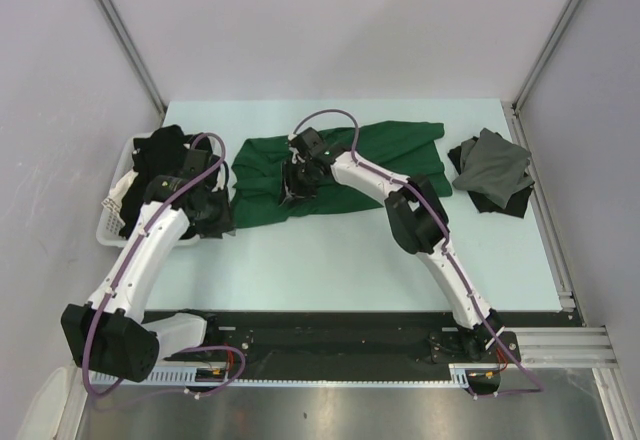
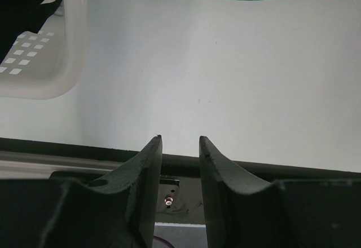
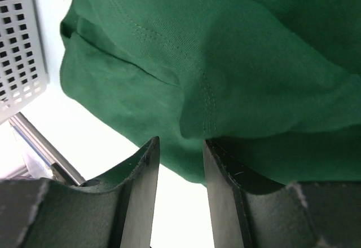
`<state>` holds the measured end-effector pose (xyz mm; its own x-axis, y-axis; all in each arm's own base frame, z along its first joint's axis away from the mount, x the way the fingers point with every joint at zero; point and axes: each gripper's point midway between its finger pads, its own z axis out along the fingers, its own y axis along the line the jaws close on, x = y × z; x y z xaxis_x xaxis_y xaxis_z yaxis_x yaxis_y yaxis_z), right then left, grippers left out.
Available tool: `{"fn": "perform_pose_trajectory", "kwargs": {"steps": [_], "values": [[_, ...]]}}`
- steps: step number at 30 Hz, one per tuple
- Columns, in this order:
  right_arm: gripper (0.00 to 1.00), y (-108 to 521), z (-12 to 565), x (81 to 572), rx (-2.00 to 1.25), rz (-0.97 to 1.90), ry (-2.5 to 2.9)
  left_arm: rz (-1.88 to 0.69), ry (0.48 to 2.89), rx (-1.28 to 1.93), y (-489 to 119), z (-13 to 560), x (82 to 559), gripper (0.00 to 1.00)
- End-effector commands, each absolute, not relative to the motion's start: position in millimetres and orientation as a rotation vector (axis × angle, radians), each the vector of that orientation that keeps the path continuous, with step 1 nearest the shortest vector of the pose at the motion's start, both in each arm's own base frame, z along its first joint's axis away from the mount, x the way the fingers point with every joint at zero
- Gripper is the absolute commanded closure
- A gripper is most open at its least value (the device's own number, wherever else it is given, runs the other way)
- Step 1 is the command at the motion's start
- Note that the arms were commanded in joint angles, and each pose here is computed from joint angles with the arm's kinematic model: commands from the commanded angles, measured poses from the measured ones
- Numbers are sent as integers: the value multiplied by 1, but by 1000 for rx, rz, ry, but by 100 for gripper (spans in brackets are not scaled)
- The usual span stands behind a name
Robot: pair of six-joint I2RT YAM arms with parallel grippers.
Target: Fold and stack the t-shirts
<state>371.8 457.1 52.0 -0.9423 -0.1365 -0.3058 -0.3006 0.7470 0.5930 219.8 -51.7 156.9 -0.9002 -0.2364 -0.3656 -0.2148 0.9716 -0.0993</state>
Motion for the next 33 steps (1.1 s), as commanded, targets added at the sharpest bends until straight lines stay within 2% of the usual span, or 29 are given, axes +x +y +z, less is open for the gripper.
{"fn": "perform_pose_trajectory", "kwargs": {"steps": [1, 12, 30, 33], "values": [[58, 472, 69, 376, -376, 1012, 2642, -88, 2721, -359, -50, 160, 216, 62], [59, 475, 86, 387, -370, 1000, 2589, -107, 2726, -351, -54, 159, 219, 62], [59, 464, 74, 399, -412, 845, 2578, -113, 2728, -345, -56, 161, 224, 62], [62, 464, 75, 400, -411, 846, 2573, -111, 2727, -344, -55, 161, 224, 62]]}}
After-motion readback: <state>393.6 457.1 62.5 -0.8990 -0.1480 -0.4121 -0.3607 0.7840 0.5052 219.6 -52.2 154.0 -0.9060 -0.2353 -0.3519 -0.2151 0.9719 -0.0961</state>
